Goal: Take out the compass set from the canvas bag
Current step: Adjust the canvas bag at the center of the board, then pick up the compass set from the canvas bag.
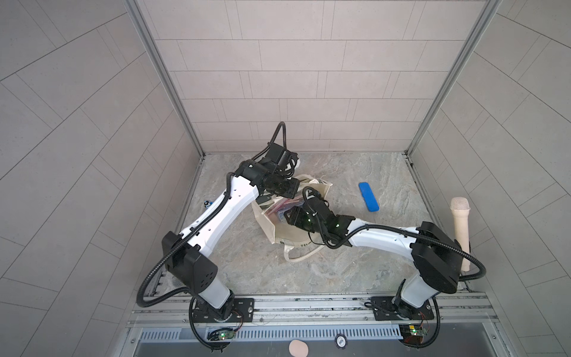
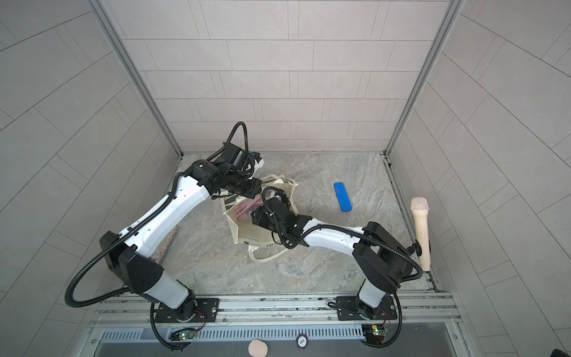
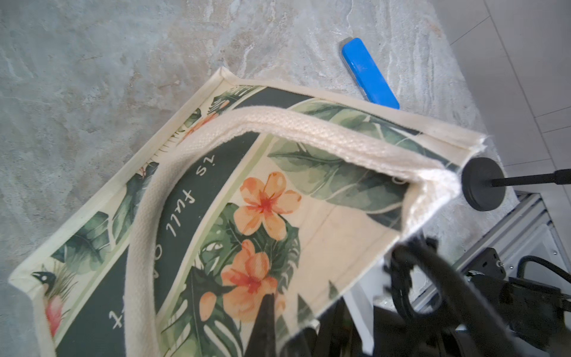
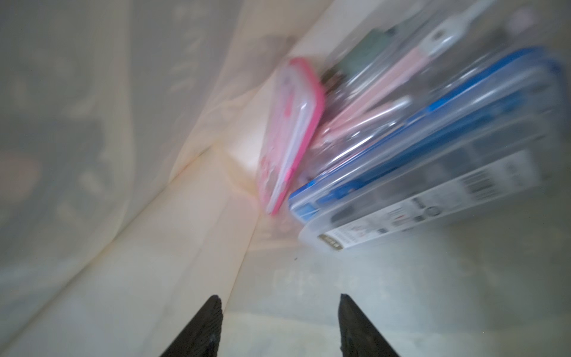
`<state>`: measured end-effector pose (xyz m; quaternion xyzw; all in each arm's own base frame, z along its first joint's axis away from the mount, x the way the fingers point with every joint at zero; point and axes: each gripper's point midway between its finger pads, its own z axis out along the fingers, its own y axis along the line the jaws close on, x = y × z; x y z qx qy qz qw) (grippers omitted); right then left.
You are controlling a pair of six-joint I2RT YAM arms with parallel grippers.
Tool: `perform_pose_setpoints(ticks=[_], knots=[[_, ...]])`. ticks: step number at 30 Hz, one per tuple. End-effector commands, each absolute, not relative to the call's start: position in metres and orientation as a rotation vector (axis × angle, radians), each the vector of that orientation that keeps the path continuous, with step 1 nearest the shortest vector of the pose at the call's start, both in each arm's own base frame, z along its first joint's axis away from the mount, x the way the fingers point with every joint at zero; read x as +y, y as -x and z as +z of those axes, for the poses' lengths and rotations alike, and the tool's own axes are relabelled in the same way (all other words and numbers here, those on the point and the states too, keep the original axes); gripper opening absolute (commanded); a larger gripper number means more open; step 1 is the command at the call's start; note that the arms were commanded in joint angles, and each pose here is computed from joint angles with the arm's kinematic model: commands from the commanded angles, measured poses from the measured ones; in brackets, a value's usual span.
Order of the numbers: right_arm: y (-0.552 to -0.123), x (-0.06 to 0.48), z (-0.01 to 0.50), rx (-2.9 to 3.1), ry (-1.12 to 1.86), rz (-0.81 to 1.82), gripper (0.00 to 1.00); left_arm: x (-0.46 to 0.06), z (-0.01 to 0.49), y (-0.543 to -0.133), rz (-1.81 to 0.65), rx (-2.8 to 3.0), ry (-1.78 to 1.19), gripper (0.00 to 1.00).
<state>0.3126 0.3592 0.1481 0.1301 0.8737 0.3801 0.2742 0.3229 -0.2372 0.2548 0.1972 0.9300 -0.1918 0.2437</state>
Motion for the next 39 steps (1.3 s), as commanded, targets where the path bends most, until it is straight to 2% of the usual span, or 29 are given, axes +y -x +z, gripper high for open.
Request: perform_pose_setpoints(ticks=[1,9,18,31,39], knots=[[-0.316,0.349,0.139,2.377,-0.545,0.974,0.67,-0.242,0.259,-0.314,-0.592,2.508,-0.507,0.0],[-0.321,0.353,0.097,2.43,-0.795,0.949,0.68,-0.242,0.251,-0.302,-0.634,2.52,-0.494,0.0],[-0.331,0.363,0.076,2.398,-0.769,0.99,0.83,-0.244,0.233,-0.292,-0.621,2.552,-0.512,0.0],[-0.351,0.395,0.068,2.195,-0.68,1.306,0.76,-0.253,0.219,-0.278,-0.627,2.584,-0.561,0.0],[-0.356,0.372,0.08,2.075,-0.689,1.306,0.74,-0.254,0.212,-0.277,-0.613,2.608,-0.552,0.0]])
